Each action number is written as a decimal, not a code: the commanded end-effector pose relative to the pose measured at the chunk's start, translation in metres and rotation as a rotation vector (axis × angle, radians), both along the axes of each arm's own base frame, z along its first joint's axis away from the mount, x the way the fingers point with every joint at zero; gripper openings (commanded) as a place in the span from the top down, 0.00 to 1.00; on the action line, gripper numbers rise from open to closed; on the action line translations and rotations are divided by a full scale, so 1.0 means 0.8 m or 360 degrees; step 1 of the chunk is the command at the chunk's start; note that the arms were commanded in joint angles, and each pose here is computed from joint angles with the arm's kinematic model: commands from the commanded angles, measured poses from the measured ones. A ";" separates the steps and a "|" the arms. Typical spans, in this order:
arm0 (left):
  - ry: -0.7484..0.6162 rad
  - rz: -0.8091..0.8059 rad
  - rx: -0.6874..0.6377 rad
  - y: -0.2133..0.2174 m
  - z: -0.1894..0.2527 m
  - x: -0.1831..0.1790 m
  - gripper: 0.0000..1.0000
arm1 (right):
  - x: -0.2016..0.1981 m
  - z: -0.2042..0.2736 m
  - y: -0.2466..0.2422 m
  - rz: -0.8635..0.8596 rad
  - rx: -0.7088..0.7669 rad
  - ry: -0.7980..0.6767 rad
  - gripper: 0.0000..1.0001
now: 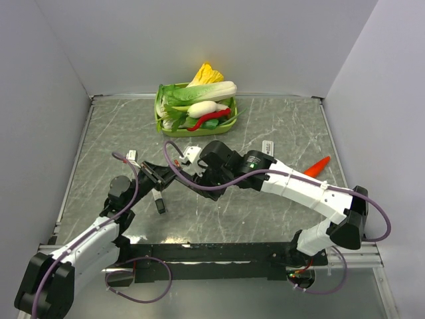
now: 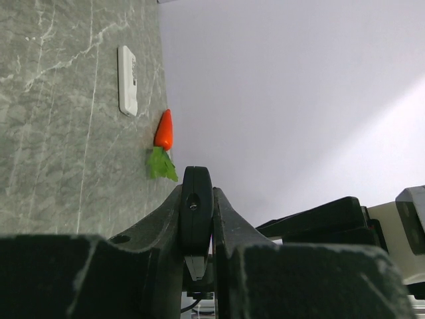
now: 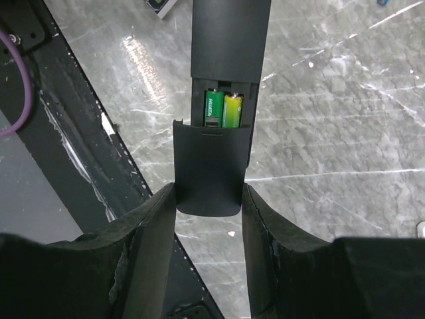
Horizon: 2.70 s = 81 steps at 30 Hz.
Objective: Load the batteries into the remote control
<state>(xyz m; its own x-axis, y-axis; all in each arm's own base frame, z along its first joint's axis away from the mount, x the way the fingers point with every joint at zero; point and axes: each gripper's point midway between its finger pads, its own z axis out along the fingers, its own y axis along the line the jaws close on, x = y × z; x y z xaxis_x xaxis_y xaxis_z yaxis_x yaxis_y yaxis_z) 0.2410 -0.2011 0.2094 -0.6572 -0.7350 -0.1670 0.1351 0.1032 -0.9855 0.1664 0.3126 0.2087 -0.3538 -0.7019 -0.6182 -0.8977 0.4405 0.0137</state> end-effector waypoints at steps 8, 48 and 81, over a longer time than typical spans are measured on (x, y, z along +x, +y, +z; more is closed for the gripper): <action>-0.0059 0.0014 -0.0037 0.002 0.033 0.001 0.99 | 0.010 0.010 0.010 0.0020 -0.0101 -0.0075 0.83; -0.0142 0.0094 -0.0107 0.010 0.058 -0.008 0.99 | 0.017 -0.013 0.028 -0.0063 -0.0302 0.0000 0.70; -0.0092 0.0066 -0.0070 0.008 0.038 -0.012 0.99 | 0.021 0.022 0.023 -0.0024 -0.0258 -0.0086 0.25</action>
